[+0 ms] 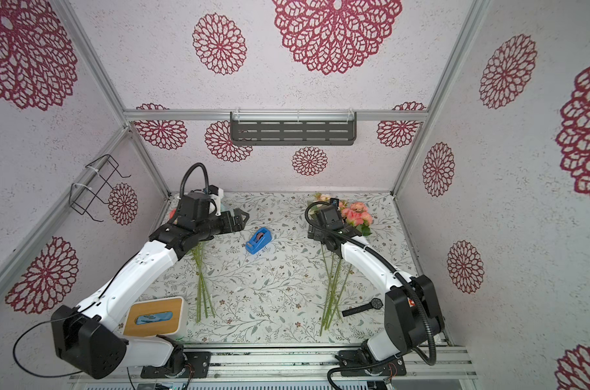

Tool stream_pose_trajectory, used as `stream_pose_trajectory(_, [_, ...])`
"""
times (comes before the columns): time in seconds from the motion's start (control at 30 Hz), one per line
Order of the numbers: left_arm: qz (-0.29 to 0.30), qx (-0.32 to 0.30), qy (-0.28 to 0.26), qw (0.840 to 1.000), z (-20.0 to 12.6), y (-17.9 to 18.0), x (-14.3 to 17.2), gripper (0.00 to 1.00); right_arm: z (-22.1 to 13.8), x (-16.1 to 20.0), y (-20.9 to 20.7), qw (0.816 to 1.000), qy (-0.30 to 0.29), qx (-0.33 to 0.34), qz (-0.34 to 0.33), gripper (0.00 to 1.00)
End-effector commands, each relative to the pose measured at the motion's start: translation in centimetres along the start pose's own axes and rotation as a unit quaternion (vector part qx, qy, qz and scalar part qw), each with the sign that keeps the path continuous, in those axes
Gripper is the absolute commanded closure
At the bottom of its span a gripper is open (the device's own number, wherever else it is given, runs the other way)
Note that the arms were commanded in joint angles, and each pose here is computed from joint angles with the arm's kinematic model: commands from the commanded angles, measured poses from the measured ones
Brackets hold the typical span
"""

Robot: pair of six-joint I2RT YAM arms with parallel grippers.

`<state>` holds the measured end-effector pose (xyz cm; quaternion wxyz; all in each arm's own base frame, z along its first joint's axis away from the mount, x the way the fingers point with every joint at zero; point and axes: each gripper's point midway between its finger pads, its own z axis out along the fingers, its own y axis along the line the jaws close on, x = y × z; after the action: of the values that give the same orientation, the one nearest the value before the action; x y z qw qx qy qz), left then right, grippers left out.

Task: Wrap bouquets with tape
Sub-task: Adjust the Tape Cutter at the center of the board.

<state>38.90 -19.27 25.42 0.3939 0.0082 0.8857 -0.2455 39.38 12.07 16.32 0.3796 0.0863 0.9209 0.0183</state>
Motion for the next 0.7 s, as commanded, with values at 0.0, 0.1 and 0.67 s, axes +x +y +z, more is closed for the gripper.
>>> stream_pose_trajectory(0.0, [0.015,0.053,0.005,0.998,1.5,-3.1,-0.1,0.02,-0.2,1.7,-2.8,0.997,0.032,0.003,0.068,0.01])
stream_pose_trajectory(0.1, [0.033,0.068,0.039,0.996,3.7,-4.3,1.4,0.02,0.7,2.9,-4.8,0.993,0.051,-0.009,0.109,0.01])
stream_pose_trajectory(0.67, [0.037,0.108,0.132,0.985,11.1,-7.3,5.4,0.06,4.0,7.7,-9.5,0.975,0.098,-0.017,0.200,0.01])
